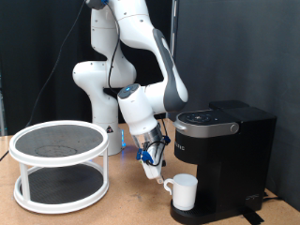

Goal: Make a cup of coffee with the keurig machine

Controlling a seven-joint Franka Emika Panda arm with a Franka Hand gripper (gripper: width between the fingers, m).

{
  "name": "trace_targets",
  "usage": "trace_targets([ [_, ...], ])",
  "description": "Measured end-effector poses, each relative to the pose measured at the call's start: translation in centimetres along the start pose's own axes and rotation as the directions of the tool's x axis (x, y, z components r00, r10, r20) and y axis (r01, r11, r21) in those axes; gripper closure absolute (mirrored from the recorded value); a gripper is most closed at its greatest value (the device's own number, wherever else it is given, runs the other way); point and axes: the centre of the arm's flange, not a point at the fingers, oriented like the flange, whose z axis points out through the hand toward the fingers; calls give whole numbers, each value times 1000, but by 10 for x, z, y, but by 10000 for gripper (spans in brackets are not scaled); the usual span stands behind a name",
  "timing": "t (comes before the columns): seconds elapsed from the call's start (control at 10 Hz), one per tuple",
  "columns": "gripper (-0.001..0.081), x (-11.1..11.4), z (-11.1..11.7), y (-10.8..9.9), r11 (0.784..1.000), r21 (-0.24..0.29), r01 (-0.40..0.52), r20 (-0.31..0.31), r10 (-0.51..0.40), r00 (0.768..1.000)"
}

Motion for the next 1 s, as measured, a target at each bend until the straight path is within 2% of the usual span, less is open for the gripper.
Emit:
trace_targets([
  [0.4, 72, -3, 5, 5, 1000, -14, -8, 15, 8, 1000],
  [1.0, 72, -6, 3, 4, 1000, -5, -11, 32, 11, 999],
])
